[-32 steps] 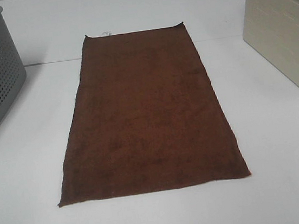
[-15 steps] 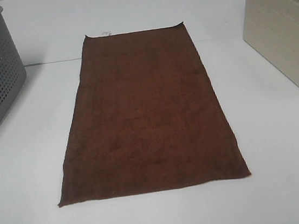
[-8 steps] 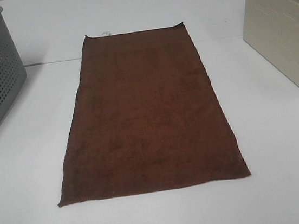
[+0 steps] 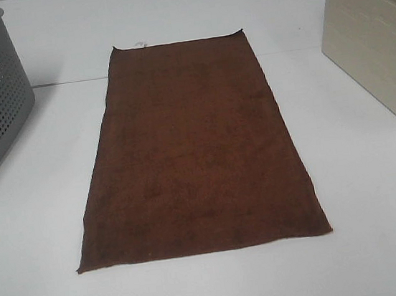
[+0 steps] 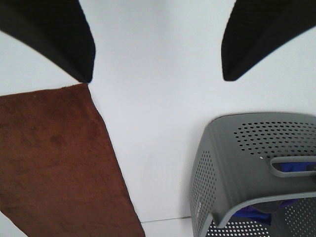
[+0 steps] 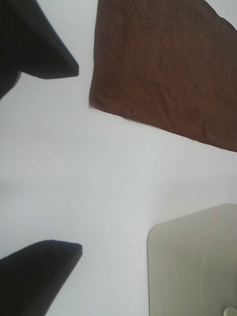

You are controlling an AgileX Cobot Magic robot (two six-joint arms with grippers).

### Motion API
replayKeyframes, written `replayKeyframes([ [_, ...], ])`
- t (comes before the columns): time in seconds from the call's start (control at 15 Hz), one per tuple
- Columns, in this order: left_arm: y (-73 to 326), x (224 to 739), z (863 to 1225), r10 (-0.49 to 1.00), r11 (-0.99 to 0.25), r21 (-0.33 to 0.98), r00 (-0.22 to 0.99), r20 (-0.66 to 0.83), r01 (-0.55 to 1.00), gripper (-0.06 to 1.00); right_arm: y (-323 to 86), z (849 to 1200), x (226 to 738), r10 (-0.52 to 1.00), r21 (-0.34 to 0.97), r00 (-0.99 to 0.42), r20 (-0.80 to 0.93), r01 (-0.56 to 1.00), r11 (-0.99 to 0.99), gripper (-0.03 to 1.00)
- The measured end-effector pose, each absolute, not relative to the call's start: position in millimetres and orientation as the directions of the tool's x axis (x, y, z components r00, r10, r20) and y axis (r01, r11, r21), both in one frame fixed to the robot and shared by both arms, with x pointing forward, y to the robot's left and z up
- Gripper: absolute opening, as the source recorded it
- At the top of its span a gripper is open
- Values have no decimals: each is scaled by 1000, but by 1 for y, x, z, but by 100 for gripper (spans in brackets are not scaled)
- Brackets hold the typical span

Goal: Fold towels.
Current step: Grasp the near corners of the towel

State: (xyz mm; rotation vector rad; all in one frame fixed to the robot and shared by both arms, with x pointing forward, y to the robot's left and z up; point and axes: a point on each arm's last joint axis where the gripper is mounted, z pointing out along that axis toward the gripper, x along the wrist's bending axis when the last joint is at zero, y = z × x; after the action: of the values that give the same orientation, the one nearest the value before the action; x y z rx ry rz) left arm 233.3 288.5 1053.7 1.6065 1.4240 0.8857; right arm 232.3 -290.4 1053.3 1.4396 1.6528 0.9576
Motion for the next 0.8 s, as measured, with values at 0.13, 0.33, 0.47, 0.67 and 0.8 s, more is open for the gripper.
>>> replayKeyframes([
  [0.13,289,233,1054,992,-50,899,123,-4,435,69,-290,1053,232,993,889,-105,-54,447,95,83],
  [0.33,289,233,1054,992,-50,899,123,-4,435,69,-290,1053,232,993,889,-105,-54,447,95,83],
  [0.47,289,233,1054,992,-50,899,123,-4,435,69,-290,1053,232,993,889,-105,-54,447,95,83],
  [0.67,289,233,1054,992,-50,899,123,-4,435,69,-290,1053,232,993,889,-105,-54,447,95,83],
  [0.8,289,233,1054,992,-50,899,123,-4,435,69,-290,1053,232,993,889,-104,-53,448,94,83],
])
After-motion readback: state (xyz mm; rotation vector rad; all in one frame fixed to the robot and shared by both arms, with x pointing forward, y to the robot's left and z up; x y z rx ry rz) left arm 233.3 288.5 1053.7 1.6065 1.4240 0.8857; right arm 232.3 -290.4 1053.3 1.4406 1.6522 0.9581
